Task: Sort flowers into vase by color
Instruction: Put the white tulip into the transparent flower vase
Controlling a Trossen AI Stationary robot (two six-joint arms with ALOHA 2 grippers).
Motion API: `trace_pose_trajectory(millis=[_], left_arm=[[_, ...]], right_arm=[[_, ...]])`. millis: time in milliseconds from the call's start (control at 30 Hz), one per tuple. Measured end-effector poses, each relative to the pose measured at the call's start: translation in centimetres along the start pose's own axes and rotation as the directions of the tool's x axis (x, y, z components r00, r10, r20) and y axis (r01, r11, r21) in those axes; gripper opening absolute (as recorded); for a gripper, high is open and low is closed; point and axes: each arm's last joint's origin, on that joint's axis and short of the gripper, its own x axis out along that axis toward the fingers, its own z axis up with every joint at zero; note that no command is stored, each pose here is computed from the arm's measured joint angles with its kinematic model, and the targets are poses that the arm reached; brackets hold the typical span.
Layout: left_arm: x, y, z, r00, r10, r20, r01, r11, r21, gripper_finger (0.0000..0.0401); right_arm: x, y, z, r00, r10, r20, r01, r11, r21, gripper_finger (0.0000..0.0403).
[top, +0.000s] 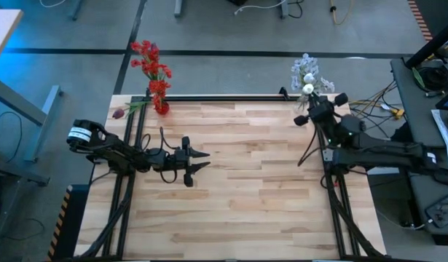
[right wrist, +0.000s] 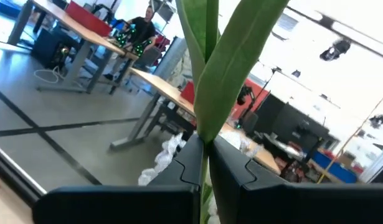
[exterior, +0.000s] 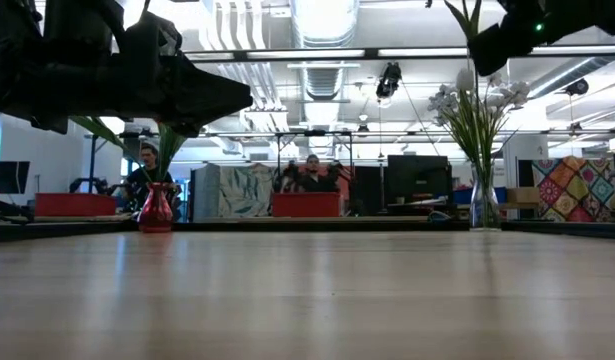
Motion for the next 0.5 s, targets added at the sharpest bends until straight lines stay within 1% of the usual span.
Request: trace_pose_trajectory(millis=[267,500], left_arm=[[0.0,0.0,0.0,1.0,0.0,0.0,0.0,1.0,-0.001,0.0127],[0.0,0.0,0.0,1.0,0.0,0.001,0.0,1.0,0.0,0.0127]], right_arm=[[1.0,0.4,-2.3,0.996,-0.052,-0.071,0.056,0.996,0.064,0.0012],[1.5,0.6,-4.1,0.986,-0.113,-0.123,0.13,0.981,0.143,0.0012]])
